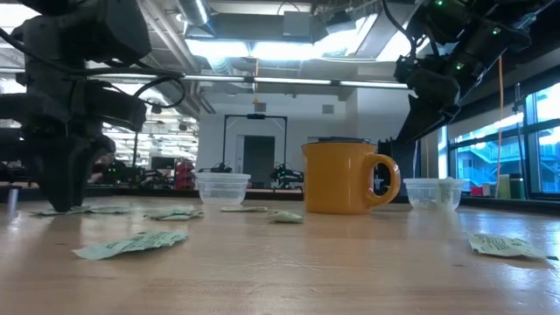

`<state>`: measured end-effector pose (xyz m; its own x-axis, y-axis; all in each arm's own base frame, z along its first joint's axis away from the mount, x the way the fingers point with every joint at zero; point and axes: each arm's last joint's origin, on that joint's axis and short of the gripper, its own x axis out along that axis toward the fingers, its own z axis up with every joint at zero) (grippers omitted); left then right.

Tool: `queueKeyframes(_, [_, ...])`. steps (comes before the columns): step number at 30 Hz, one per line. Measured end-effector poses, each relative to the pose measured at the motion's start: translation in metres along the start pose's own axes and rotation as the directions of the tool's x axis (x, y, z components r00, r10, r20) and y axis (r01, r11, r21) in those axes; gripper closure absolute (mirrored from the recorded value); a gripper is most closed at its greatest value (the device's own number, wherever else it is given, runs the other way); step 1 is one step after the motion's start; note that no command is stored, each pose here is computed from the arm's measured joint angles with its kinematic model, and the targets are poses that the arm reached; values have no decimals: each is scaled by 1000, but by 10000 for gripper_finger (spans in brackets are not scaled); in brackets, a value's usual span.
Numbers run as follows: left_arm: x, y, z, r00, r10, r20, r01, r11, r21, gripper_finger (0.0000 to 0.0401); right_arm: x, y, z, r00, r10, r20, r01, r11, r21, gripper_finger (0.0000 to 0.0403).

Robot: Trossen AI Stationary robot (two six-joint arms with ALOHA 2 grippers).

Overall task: Pick and place Stevia / Truvia into bins
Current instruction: Put the white stevia packet into the left transparent container

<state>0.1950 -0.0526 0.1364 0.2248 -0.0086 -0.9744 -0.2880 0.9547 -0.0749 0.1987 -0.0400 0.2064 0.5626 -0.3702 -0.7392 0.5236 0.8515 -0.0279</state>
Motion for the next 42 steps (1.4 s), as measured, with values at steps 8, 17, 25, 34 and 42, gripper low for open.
queueKeyframes(8, [0, 0, -2, 999, 43, 6, -43, 999, 12, 268, 0, 0, 0, 1000, 0, 0, 0, 1000, 0, 286])
queueKeyframes(17, [0, 0, -2, 999, 34, -2, -34, 999, 14, 262, 0, 0, 0, 1000, 0, 1, 0, 1000, 0, 286])
queueKeyframes(25, [0, -1, -3, 1000, 12, -16, -13, 995, -97, 258, 0, 0, 0, 1000, 0, 1, 0, 1000, 0, 286])
queueKeyframes(34, [-1, -4, -5, 994, -78, -70, 72, 993, -91, 250, 0, 0, 1, 1000, 3, 12, -3, 1000, -24, 286])
queueKeyframes(42, [1, -5, 1, 996, -92, -17, 93, 992, 82, 261, 0, 0, 2, 1000, 5, 18, -4, 1000, -25, 286])
